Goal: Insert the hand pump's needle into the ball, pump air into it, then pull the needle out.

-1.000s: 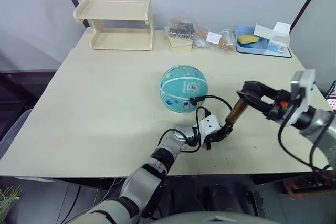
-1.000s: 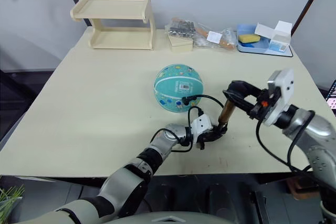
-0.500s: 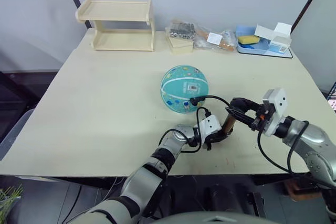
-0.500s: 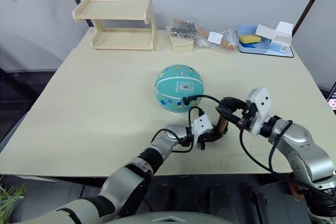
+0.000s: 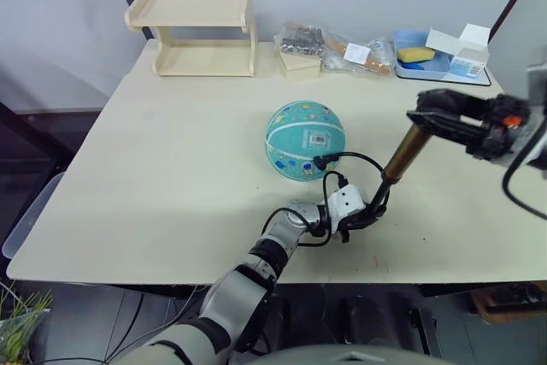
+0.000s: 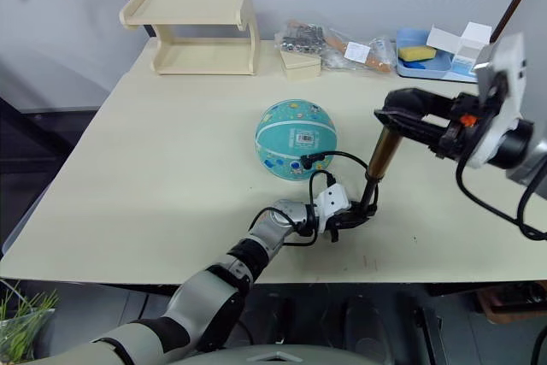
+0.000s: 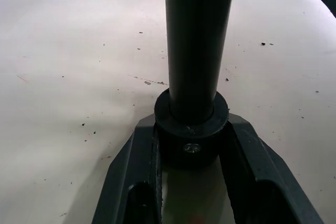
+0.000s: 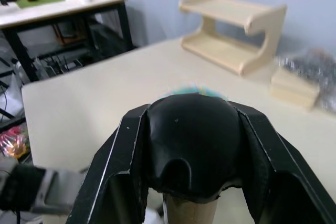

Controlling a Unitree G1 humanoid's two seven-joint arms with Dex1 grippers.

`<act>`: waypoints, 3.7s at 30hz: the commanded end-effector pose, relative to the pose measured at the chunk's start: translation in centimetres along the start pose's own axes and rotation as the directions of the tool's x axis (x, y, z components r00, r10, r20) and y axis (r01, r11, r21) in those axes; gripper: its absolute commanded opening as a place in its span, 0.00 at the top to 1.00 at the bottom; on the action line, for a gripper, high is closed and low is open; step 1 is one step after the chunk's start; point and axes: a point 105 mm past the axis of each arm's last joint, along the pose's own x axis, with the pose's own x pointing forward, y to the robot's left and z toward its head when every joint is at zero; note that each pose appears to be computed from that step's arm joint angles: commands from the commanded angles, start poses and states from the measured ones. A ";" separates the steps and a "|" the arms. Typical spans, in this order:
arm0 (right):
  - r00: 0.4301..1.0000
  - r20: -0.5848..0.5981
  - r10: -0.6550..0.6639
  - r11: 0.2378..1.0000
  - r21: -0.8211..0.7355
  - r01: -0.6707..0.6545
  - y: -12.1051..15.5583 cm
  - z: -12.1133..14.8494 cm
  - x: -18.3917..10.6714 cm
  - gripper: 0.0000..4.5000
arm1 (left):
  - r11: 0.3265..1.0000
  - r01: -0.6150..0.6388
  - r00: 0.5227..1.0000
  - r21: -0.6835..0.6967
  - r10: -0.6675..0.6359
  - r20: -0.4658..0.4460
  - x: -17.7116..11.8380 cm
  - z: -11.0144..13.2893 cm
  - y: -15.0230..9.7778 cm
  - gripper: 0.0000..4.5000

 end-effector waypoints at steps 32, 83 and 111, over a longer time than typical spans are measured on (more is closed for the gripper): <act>0.926 -0.375 -0.039 0.974 0.191 0.118 2.5 -23.6 1.8 0.63 | 0.989 0.001 0.984 -0.145 -0.027 -0.176 -1.8 -5.6 -1.5 0.77; 0.917 -0.388 -0.087 0.988 0.081 0.128 1.4 -20.6 0.6 0.63 | 0.984 0.157 0.987 -0.088 -0.159 -0.024 -2.6 4.8 -1.5 0.00; 0.933 -0.356 0.048 0.992 -0.089 -0.085 0.6 -13.2 2.4 0.63 | 0.982 0.091 0.944 -0.166 -0.032 0.328 -14.9 6.3 -3.3 0.00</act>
